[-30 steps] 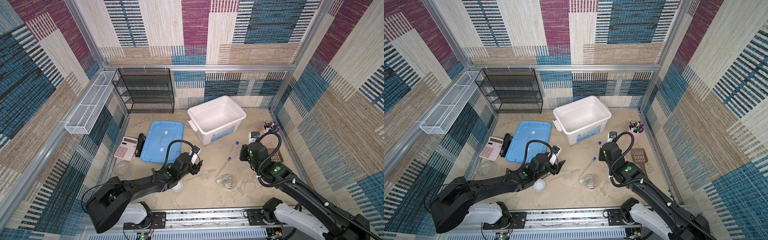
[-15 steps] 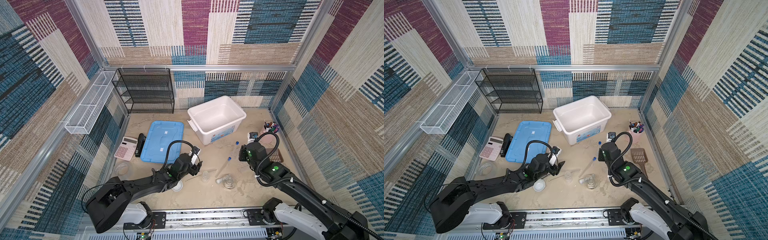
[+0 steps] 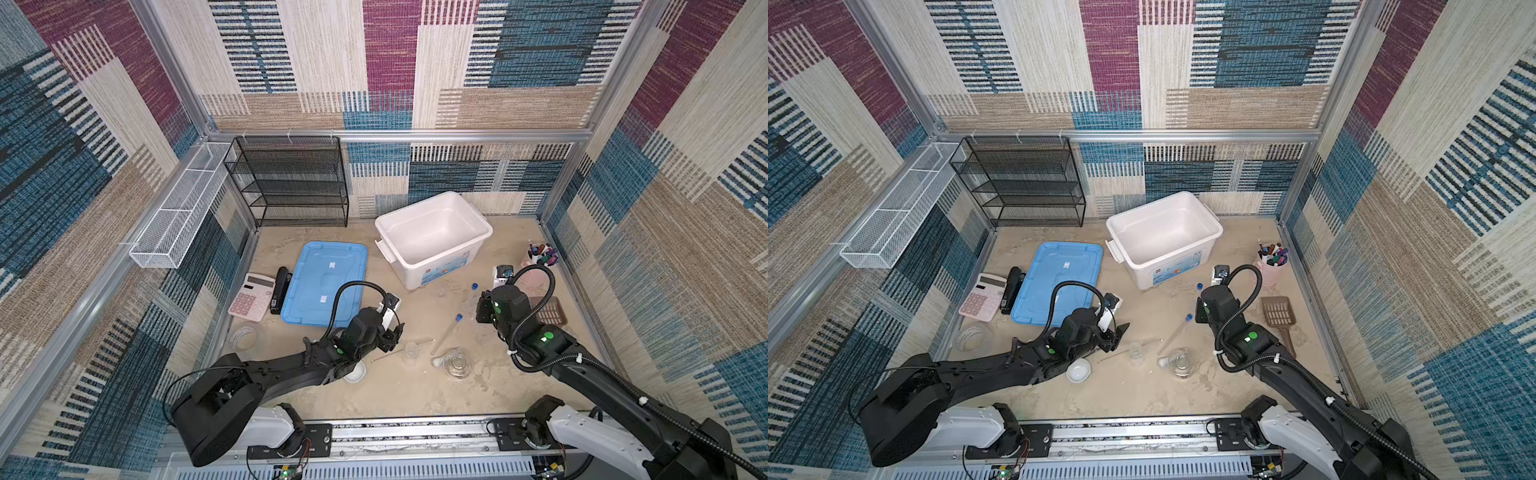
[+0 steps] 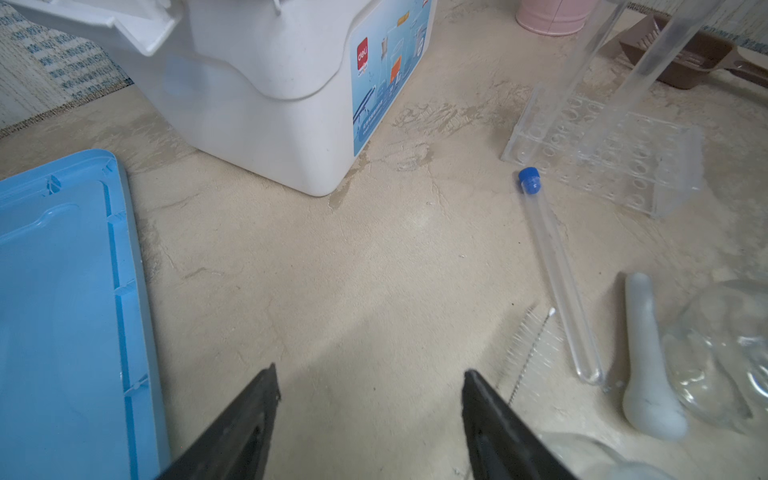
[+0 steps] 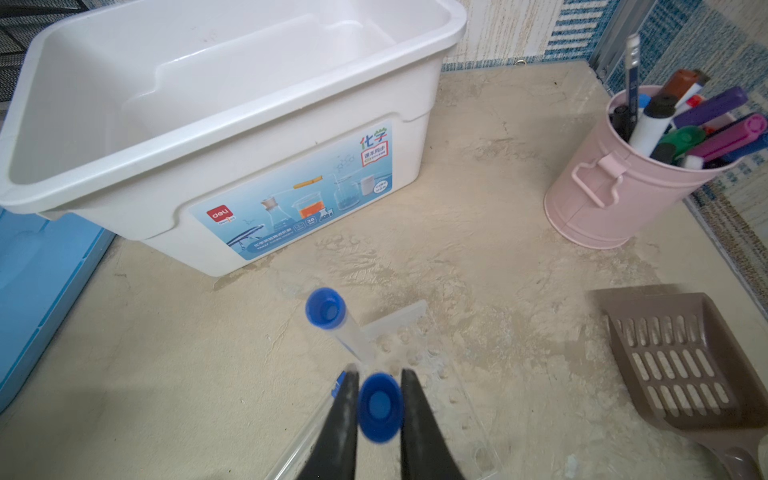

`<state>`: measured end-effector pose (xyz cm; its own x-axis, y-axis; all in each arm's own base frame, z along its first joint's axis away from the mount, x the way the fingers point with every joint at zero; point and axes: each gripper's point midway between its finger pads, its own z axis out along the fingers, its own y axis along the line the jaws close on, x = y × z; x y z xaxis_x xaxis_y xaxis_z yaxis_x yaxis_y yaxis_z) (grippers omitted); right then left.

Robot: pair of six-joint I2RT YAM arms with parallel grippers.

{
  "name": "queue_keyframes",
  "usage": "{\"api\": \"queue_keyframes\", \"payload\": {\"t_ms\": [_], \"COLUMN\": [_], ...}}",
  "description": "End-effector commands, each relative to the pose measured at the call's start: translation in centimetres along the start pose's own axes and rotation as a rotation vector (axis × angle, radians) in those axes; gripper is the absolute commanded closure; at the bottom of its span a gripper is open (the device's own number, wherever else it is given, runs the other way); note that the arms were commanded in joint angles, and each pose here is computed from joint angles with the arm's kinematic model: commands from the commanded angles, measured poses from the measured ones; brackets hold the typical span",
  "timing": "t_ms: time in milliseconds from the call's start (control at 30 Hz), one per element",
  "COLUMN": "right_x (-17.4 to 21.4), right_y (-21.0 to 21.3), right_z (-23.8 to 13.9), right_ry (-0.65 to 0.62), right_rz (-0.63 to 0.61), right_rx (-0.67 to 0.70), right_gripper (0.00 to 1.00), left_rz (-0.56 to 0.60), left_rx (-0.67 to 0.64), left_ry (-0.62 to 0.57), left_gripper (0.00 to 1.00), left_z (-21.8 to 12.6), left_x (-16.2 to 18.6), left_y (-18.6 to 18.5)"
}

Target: Organize the chemistry lab equipment

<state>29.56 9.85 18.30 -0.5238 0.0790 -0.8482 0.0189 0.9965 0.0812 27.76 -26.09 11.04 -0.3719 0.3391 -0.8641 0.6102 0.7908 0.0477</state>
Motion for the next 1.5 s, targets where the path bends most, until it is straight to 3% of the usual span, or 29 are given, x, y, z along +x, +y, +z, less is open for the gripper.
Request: {"api": "queue_keyframes", "payload": {"t_ms": [0, 967, 1167, 1467], "right_x": [-0.3, 1.2, 1.3, 0.6], "right_y": [0.5, 0.9, 1.1, 1.7], "right_z": [0.2, 0.8, 0.8, 0.5], "right_ry": [-0.013, 0.006, 0.011, 0.001], "right_rz": [-0.008, -0.021, -0.018, -0.003], "right_rx": [-0.019, -0.026, -0.035, -0.065], "right_gripper": [0.84, 0.79, 0.68, 0.40], "left_rz": [-0.017, -0.016, -0.017, -0.015], "left_rx": [0.005, 0.026, 0.041, 0.110], "left_ry": [-0.012, -0.043, -0.038, 0.006], "left_gripper": [0.28, 0.28, 0.28, 0.28], "left_z": [-0.1, -0.7, -0.7, 0.0], "left_x": [-0.3, -2.4, -3.1, -3.7], "left_y": [-0.1, -0.4, -0.7, -2.6]}}
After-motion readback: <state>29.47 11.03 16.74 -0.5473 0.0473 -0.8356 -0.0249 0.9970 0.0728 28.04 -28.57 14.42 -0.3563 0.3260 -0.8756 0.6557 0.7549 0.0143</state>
